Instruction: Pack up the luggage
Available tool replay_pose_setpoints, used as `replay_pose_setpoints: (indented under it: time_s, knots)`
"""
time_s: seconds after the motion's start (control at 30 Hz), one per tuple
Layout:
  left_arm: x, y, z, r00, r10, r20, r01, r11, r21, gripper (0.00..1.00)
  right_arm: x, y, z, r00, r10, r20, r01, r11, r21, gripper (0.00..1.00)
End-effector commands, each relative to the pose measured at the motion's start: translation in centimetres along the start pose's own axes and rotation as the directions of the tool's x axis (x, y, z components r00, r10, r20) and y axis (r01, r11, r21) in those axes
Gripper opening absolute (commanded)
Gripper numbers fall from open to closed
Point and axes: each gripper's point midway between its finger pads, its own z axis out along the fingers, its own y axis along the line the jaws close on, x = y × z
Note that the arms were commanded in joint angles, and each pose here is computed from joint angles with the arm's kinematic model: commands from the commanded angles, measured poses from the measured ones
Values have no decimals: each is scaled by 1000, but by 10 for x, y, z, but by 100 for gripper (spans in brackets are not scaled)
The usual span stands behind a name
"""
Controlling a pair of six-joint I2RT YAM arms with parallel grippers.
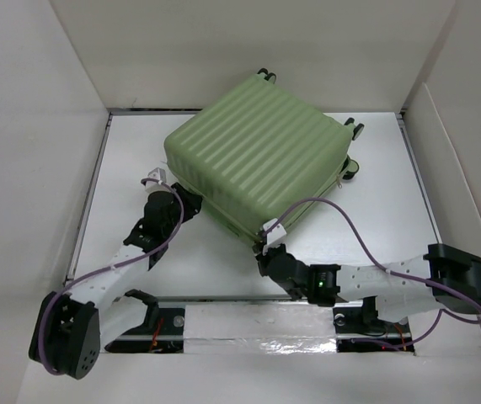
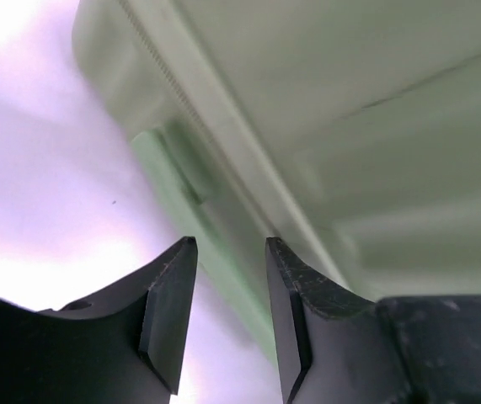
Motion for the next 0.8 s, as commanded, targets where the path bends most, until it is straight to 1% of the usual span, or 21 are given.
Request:
replay_pose_setpoints:
  time_s: [0.0,0.2,0.27,0.3,0.47,0.5,0.53,0.57,0.6,0.67,0.7,0.73,0.77]
  knots:
    - [-4,-12,12,1000,0,3,0,999,44,34,-37,47,-16,988,142,67,-127,974,-190,0]
    - [7,5,24,1000,10,-14,-10,1000,1,32,-38,49,-17,989,133,64,-119,974,-194,0]
    - [7,4,27,1000,15,-7,-15,1000,6,34,-38,51,-15,990,126,61,-112,974,-196,0]
    - [10,6,30,1000,20,-21,-20,1000,-1,35,-38,52,-15,991,120,62,-106,975,-196,0]
    - [21,13,44,998,43,-49,-45,998,-35,35,-47,59,-13,992,107,70,-90,974,-210,0]
    - [29,14,48,996,49,-69,-52,998,-37,31,-48,59,-13,993,98,73,-81,974,-211,0]
    - [29,10,51,997,50,-65,-52,999,-16,24,-48,60,-13,993,94,72,-77,974,-214,0]
    - [33,7,54,995,59,-82,-59,998,6,4,-50,58,-11,993,96,76,-78,975,-207,0]
    - [43,4,56,991,69,-111,-68,998,17,0,-49,58,-11,994,82,71,-66,976,-210,0]
    - [51,-5,56,989,83,-123,-77,995,57,0,-51,51,-7,994,83,69,-69,979,-194,0]
    - [70,-11,48,982,88,-166,-72,992,103,0,-49,47,-6,995,76,63,-62,980,-192,0]
    - [74,-18,45,983,89,-160,-67,988,137,0,-52,46,-8,994,85,64,-69,975,-211,0]
    - [84,-22,40,981,91,-170,-65,986,154,0,-55,38,-4,993,94,67,-78,976,-201,0]
